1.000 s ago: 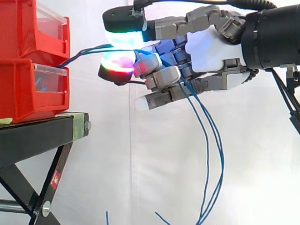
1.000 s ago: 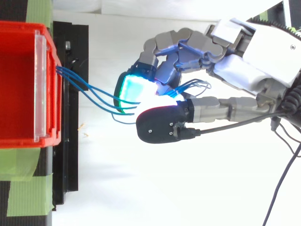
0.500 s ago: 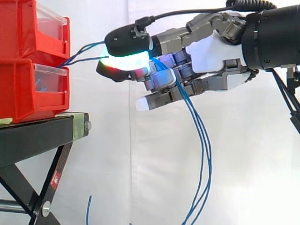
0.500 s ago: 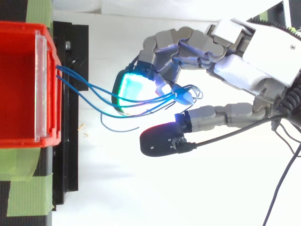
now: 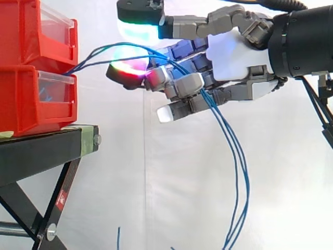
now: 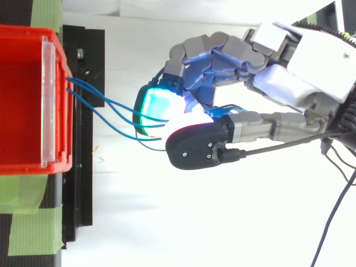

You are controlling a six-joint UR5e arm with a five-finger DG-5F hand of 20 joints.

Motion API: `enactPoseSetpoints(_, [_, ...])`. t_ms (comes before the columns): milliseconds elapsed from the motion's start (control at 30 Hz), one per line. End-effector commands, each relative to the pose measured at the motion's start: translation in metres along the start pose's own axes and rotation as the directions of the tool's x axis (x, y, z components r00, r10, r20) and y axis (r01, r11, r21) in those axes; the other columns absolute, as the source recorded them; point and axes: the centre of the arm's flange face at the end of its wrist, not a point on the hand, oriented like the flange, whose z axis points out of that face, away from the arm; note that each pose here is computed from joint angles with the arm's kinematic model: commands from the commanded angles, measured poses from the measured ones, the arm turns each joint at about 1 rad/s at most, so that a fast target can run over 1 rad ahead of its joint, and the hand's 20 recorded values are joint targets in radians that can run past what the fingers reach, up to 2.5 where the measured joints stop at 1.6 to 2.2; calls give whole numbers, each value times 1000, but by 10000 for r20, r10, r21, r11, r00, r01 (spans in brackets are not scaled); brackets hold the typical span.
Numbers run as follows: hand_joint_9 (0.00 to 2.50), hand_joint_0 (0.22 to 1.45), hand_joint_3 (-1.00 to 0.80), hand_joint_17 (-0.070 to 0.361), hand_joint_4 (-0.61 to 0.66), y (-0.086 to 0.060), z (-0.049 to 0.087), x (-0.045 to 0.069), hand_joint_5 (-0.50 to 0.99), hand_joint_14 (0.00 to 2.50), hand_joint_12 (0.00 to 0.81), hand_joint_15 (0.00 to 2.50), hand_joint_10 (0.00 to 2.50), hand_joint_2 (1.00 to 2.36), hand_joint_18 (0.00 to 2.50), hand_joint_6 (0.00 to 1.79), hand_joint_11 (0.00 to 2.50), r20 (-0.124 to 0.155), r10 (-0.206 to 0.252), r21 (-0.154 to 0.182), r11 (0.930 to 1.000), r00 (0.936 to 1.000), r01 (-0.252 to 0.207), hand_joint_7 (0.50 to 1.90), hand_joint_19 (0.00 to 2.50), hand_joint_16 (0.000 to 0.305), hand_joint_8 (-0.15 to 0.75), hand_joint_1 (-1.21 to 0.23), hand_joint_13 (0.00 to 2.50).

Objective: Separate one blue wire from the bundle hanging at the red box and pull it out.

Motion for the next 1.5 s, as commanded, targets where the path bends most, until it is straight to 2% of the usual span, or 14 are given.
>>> enactPoseSetpoints(0, [676,566,-415,88,256,0,0,0,-237,1210,341,1402,831,1008,716,799,1544,0,-2,3,10000,10000,2,1041,906,39,349,-609,706])
enactPoseSetpoints(167, [708,624,-340,84,246,1,0,0,-232,1198,337,1408,857,1014,742,806,1523,2,8,-8,10000,10000,-8,1017,916,37,336,-561,753])
enactPoseSetpoints(367, [720,644,-277,85,252,0,0,0,-232,1184,340,1430,892,1019,764,811,1501,0,-2,3,10000,10000,2,1008,912,38,338,-579,779])
enactPoseSetpoints(567, [706,586,-398,87,256,0,0,0,-235,1188,344,1443,895,1009,763,809,1532,0,-2,3,10000,10000,2,1032,920,39,342,-642,776])
enactPoseSetpoints(700, [687,539,-500,92,268,0,0,0,-239,1223,352,1400,931,1000,773,812,1500,0,-2,3,10000,10000,2,1022,920,41,359,-619,771])
enactPoseSetpoints(867, [675,518,-500,96,281,1,0,0,-242,1251,363,1374,944,1000,776,813,1488,2,8,-8,10000,10000,-8,1014,922,43,364,-628,765])
enactPoseSetpoints(1200, [664,606,-463,89,268,0,0,0,-242,1068,352,1478,857,1003,744,813,1560,0,-2,3,10000,10000,2,1028,916,40,346,-795,777])
enactPoseSetpoints(1367, [660,617,-469,88,268,1,0,0,-242,1061,346,1486,862,1003,748,817,1554,2,8,-8,10000,10000,-8,1022,918,39,346,-806,783])
enactPoseSetpoints(1467, [669,636,-394,87,264,0,0,1,-242,1058,342,1481,890,1009,755,836,1527,-15,-3,0,10000,10000,3,1010,922,39,344,-773,791])
